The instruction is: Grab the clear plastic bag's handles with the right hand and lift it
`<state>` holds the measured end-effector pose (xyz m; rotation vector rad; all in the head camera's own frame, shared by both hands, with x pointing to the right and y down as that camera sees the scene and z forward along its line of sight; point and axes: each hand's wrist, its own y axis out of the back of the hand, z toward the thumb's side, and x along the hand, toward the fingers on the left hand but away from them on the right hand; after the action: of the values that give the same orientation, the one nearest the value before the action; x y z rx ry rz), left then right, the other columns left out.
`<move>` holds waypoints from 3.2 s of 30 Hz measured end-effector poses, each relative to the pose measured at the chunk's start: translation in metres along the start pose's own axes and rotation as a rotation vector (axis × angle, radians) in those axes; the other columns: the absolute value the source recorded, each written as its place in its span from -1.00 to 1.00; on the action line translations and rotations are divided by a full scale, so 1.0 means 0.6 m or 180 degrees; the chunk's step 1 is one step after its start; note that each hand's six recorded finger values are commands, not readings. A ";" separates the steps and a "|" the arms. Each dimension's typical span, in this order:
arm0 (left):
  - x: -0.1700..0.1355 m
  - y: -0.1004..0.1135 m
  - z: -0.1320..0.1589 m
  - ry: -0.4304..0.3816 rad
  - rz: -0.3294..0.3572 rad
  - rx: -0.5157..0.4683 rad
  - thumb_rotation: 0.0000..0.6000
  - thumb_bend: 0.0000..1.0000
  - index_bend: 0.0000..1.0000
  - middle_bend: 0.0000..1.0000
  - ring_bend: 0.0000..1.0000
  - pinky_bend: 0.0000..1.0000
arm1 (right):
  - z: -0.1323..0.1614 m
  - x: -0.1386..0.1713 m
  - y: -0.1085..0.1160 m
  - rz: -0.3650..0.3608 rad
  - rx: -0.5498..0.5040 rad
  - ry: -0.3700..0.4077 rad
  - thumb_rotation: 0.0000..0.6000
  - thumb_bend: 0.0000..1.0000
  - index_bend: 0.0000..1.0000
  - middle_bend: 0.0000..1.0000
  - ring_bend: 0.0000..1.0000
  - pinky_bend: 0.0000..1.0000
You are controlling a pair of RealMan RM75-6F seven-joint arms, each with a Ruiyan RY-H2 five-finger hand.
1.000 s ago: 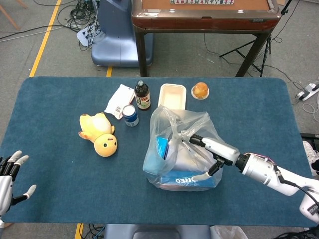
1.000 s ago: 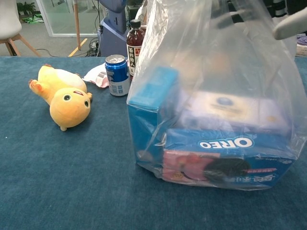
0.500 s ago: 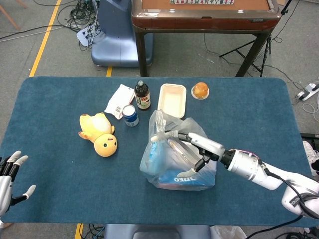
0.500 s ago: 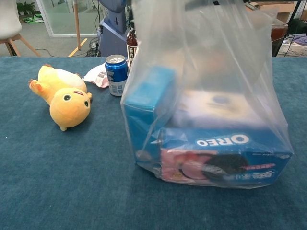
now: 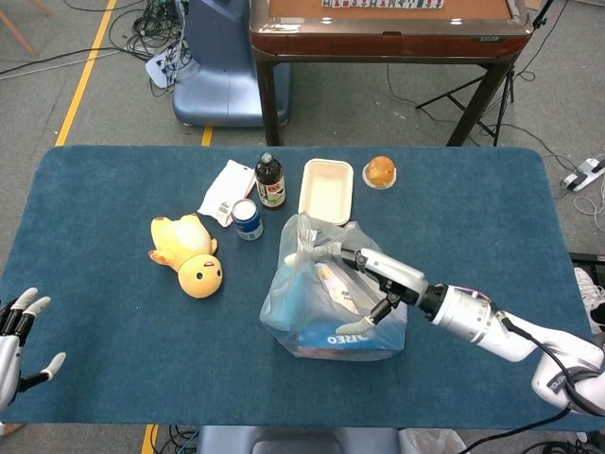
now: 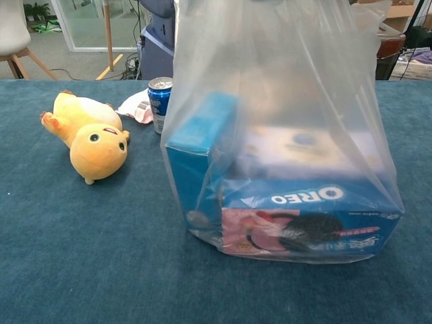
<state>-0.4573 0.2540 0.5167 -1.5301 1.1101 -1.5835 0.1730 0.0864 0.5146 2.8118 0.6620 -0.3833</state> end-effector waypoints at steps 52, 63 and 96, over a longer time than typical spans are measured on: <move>-0.012 0.005 -0.006 0.0038 0.0000 -0.0030 1.00 -0.65 -0.64 -0.83 -0.81 -0.98 | -0.007 -0.092 -0.032 0.0338 -0.1194 0.0104 1.00 -1.00 -1.00 -0.84 -1.00 -0.90; -0.014 0.006 -0.007 0.0042 0.0007 -0.0037 1.00 -0.65 -0.64 -0.83 -0.81 -0.98 | -0.002 -0.110 -0.012 0.0036 -0.1934 0.0325 1.00 -1.00 -0.46 -0.23 -0.62 -0.68; -0.018 0.009 -0.009 0.0045 0.0012 -0.0043 1.00 -0.65 -0.64 -0.83 -0.81 -0.98 | -0.047 -0.070 -0.015 0.0431 -0.1997 -0.0133 1.00 -1.00 -0.73 -0.56 -0.68 -0.54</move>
<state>-0.4619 0.2625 0.5076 -1.5269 1.1332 -1.5896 0.1382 0.0850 0.5525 2.2265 0.4727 -0.1671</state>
